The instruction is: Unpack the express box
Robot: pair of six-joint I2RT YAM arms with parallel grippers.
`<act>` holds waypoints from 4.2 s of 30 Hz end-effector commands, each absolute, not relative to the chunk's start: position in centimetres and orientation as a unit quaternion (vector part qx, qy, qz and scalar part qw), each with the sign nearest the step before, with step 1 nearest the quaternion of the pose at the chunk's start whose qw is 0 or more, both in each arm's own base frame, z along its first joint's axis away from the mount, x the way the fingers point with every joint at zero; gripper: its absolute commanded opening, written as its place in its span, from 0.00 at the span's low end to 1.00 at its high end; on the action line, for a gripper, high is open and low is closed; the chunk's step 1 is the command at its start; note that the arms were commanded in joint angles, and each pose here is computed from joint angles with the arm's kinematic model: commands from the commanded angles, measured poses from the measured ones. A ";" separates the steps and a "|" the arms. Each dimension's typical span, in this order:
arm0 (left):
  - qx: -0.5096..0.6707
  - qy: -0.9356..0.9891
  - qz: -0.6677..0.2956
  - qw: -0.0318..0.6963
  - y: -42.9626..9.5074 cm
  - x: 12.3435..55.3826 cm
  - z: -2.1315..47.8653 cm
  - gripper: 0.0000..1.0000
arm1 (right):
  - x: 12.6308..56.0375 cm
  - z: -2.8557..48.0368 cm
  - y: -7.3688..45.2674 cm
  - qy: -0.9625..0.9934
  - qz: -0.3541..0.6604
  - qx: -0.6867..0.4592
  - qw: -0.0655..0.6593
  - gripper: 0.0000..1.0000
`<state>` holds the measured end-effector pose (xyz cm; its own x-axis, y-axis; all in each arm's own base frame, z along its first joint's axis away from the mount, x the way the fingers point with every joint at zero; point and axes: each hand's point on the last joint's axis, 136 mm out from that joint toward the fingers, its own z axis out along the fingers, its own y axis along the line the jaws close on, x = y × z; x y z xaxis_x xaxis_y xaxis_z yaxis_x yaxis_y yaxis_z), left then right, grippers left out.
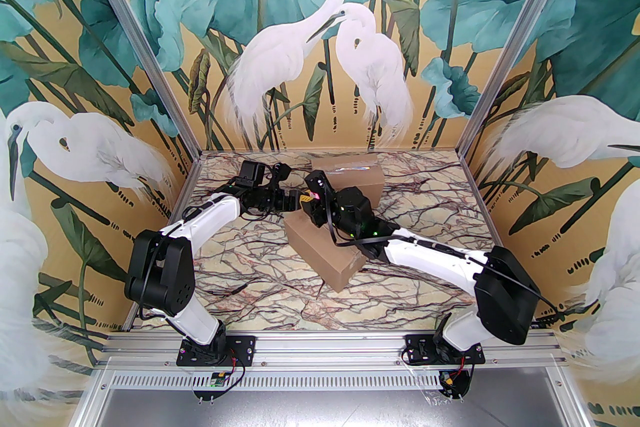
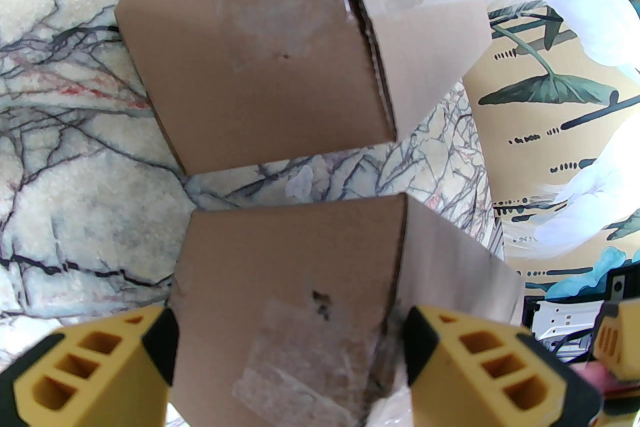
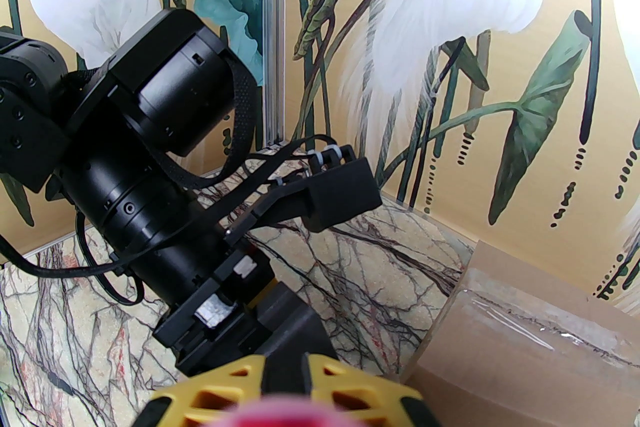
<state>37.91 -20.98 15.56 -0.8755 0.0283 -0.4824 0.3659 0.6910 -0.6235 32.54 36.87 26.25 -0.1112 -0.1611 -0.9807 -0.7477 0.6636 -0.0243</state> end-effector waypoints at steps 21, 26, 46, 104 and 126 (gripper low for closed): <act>0.126 0.907 -0.349 0.199 -21.8 34.8 15.5 0.93 | 31.9 24.2 36.2 0.716 0.232 -0.339 0.565 0.00; 0.110 0.921 -0.326 0.183 -21.1 34.7 13.4 0.92 | 31.9 24.4 36.2 0.714 0.231 -0.341 0.566 0.00; 0.117 0.950 -0.238 0.162 -18.6 34.7 9.2 0.89 | 30.3 24.5 35.1 0.693 0.225 -0.380 0.570 0.00; 0.184 0.941 -0.227 0.174 -19.8 33.9 9.7 0.87 | 29.9 26.6 35.1 0.624 0.293 -0.427 0.584 0.00; 0.188 0.934 -0.231 0.196 -20.1 34.1 11.2 0.87 | 31.8 29.3 34.6 0.596 0.314 -0.389 0.629 0.00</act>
<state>35.82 -22.43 14.76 -0.8035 0.2098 -0.5571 0.4986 0.7485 -0.4372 31.46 34.61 26.63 0.0591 -0.1456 -0.9876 -0.8592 0.4963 -0.1246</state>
